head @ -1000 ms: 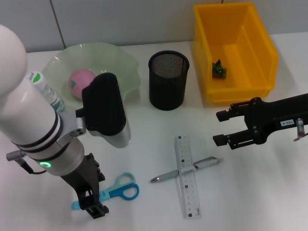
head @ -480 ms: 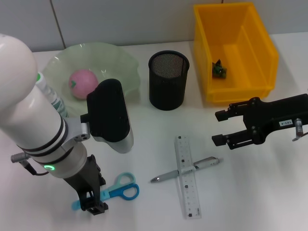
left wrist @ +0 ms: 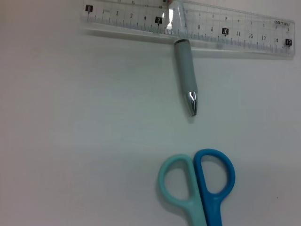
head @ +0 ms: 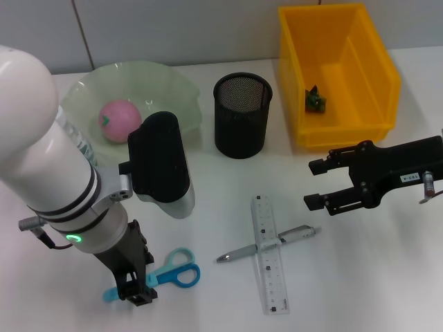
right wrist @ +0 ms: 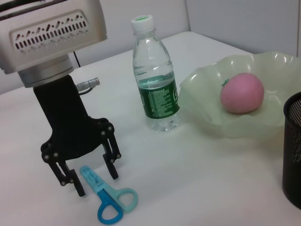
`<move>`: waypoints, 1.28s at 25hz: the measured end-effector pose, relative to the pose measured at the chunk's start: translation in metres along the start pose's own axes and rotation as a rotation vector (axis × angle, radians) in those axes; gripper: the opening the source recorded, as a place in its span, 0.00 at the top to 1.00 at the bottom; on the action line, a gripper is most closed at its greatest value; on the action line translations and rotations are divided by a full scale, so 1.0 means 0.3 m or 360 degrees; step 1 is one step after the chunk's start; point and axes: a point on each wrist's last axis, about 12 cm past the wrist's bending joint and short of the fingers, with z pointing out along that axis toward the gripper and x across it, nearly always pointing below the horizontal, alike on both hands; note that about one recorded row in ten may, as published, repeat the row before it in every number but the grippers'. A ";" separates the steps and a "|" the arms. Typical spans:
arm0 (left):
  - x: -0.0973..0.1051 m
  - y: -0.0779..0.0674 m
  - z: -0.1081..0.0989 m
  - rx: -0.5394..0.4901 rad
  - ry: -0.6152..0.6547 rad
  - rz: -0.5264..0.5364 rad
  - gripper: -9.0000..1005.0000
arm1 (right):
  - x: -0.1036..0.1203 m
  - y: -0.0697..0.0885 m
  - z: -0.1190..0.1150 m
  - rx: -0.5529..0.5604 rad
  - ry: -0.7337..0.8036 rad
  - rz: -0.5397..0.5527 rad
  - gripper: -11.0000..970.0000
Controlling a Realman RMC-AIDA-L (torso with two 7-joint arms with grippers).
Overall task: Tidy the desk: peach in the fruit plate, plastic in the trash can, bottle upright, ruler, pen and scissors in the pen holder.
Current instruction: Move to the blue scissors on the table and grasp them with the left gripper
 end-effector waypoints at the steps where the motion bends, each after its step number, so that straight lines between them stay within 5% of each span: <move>1: 0.000 0.000 0.000 0.0000 0.0000 0.0000 0.45 | 0.000 0.000 0.000 0.0000 0.0000 0.0000 0.21; 32: -0.021 0.025 0.020 0.0026 0.0008 -0.0036 0.62 | -0.017 -0.006 0.016 0.0001 -0.0003 -0.0034 0.21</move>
